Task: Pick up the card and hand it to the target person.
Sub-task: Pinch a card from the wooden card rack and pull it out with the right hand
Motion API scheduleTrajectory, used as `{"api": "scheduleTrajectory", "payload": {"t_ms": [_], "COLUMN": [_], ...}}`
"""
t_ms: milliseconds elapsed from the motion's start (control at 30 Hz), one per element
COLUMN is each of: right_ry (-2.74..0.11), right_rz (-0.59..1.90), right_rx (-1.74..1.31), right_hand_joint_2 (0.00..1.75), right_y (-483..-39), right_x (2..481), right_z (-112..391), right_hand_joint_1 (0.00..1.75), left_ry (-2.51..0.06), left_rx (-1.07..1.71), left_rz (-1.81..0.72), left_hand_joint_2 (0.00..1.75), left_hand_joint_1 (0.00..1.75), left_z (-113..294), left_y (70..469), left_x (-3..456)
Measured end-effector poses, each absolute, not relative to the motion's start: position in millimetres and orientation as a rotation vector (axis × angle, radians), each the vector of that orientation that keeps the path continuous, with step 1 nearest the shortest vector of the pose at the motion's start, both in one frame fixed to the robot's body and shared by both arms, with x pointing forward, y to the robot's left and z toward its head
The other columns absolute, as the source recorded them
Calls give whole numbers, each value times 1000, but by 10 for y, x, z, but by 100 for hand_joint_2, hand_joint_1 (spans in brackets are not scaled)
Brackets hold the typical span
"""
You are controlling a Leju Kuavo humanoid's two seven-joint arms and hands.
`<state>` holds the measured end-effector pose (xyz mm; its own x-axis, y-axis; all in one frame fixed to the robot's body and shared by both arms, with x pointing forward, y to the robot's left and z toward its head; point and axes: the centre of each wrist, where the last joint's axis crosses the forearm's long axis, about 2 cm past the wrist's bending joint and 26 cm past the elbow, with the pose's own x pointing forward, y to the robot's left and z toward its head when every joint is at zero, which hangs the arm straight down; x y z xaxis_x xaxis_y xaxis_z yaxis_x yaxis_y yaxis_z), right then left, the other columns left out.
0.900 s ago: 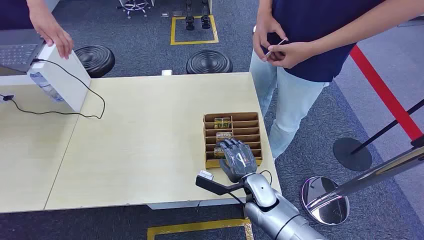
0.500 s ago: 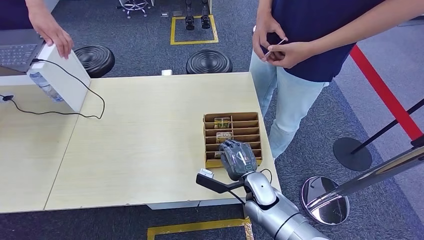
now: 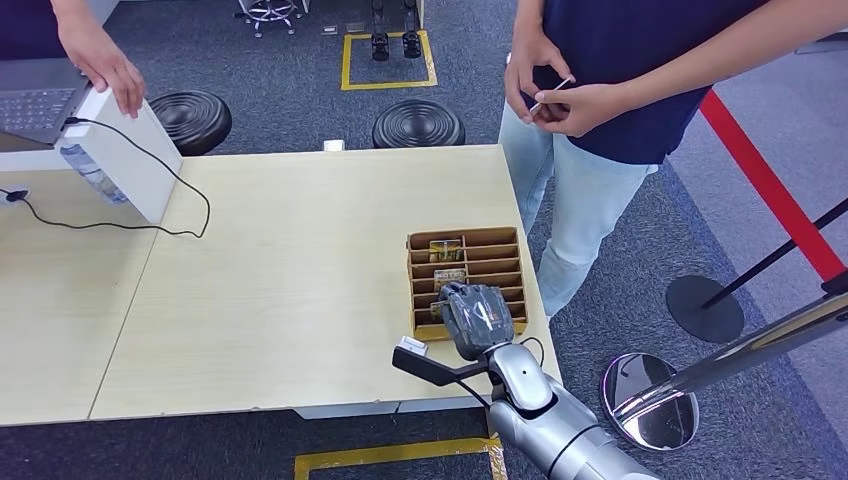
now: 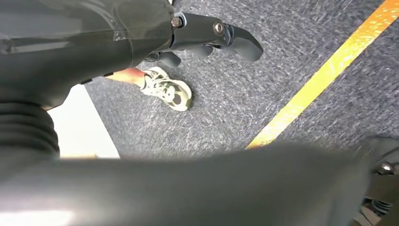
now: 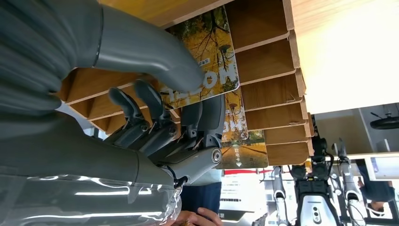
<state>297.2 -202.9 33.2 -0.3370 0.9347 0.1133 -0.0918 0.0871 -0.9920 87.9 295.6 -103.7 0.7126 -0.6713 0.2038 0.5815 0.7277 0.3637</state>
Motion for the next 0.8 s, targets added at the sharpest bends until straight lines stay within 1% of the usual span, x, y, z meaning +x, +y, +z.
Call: {"api": "scheduleTrajectory", "payload": {"t_ms": [267, 433, 800], "right_ry": [-1449, -1458, -1587], "right_rz": [1390, 1326, 1109], "right_rx": [-883, -858, -873], "right_hand_joint_2": [175, 175, 175], "right_y": [-2051, -2065, -2012], "right_x": [2968, 3014, 3398], "right_z": [314, 351, 896], "right_hand_joint_1": [161, 161, 161], "left_ry": [-363, -354, -344], "left_rx": [311, 303, 298], "left_rz": [-707, -708, -696], "left_hand_joint_2": [175, 175, 175], "left_hand_joint_1": [0, 0, 0], "left_z": [-1033, -1034, -1036], "left_y": [2961, 2959, 2959], "left_x": [888, 885, 881]}}
